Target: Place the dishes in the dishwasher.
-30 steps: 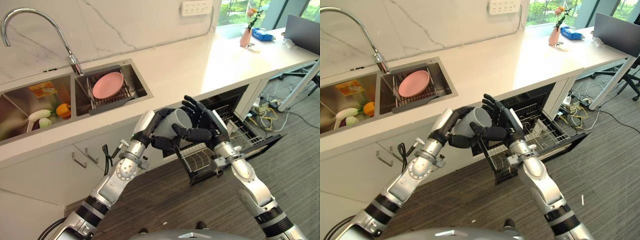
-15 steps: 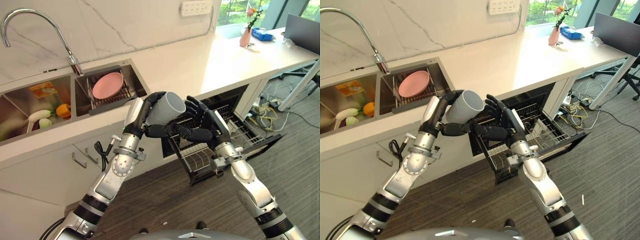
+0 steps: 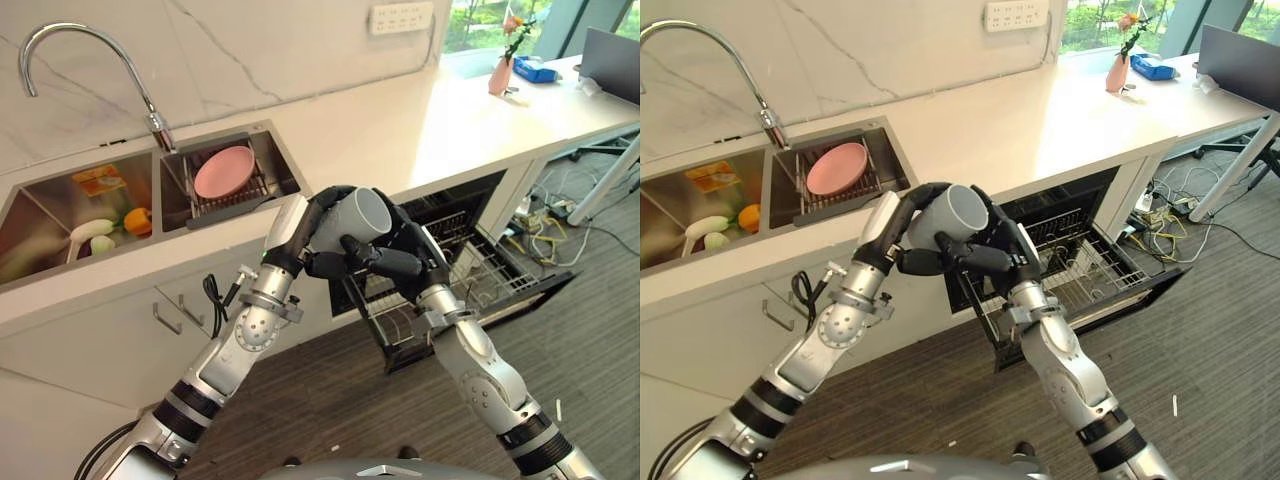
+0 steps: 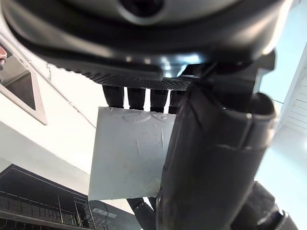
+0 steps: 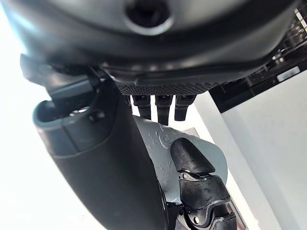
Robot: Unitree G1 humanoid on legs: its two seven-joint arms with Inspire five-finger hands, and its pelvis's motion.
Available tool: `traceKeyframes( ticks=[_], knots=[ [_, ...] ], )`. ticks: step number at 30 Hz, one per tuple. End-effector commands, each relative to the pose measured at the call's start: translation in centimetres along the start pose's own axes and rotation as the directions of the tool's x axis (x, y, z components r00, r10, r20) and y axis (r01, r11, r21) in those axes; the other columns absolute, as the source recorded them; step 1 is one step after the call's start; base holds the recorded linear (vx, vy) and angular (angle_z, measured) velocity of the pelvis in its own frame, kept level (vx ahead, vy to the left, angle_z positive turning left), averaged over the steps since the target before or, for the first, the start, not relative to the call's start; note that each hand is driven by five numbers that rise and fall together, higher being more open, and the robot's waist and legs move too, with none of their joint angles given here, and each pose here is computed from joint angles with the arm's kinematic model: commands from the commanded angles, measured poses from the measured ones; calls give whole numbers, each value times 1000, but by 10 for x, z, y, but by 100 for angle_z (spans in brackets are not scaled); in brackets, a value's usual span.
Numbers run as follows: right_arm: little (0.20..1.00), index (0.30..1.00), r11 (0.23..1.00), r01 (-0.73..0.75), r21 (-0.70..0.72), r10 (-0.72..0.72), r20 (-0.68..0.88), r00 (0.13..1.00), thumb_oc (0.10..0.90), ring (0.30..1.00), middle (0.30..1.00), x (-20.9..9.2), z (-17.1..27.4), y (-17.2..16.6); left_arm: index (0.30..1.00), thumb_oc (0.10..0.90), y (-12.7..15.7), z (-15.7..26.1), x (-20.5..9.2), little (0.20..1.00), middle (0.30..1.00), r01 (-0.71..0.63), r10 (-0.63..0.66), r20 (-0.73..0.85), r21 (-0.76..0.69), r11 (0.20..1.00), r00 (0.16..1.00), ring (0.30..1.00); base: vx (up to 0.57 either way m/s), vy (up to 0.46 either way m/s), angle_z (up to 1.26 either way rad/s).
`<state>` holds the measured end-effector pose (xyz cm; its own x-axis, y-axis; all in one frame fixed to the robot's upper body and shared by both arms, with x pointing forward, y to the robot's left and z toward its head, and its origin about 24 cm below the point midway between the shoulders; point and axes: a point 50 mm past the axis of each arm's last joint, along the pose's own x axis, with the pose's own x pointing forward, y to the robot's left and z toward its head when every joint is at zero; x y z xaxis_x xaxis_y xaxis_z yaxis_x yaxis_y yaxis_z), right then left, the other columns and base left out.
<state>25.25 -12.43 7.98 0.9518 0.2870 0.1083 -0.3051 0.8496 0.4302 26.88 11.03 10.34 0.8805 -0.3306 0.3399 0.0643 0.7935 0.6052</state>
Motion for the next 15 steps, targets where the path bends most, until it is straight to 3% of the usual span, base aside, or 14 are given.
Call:
traceKeyframes(
  ticks=[1, 2, 3, 4, 15],
  knots=[
    [900, 900, 952, -305, 24, 289, 257, 922, 800, 900, 900, 28, 47, 63, 300, 400, -14, 72, 29, 300, 300, 120, -128, 413, 45, 992, 902, 300, 0, 0, 0],
    [900, 900, 952, -305, 24, 289, 257, 922, 800, 900, 900, 28, 47, 63, 300, 400, -14, 72, 29, 300, 300, 120, -128, 413, 45, 992, 902, 300, 0, 0, 0],
    [684, 684, 951, -307, 25, 291, 254, 923, 656, 684, 684, 29, 46, 64, 300, 400, -16, 73, 29, 300, 300, 128, -136, 420, 48, 991, 897, 300, 0, 0, 0],
    [300, 300, 953, -302, 23, 287, 252, 924, 400, 300, 300, 30, 45, 65, 300, 400, -19, 76, 29, 300, 300, 144, -150, 432, 47, 988, 889, 300, 0, 0, 0],
    [300, 300, 978, -198, 62, 159, 389, 907, 400, 300, 300, 26, 57, 57, 300, 400, -27, 74, 26, 300, 300, 172, -171, 430, 38, 984, 886, 300, 0, 0, 0]
  ],
)
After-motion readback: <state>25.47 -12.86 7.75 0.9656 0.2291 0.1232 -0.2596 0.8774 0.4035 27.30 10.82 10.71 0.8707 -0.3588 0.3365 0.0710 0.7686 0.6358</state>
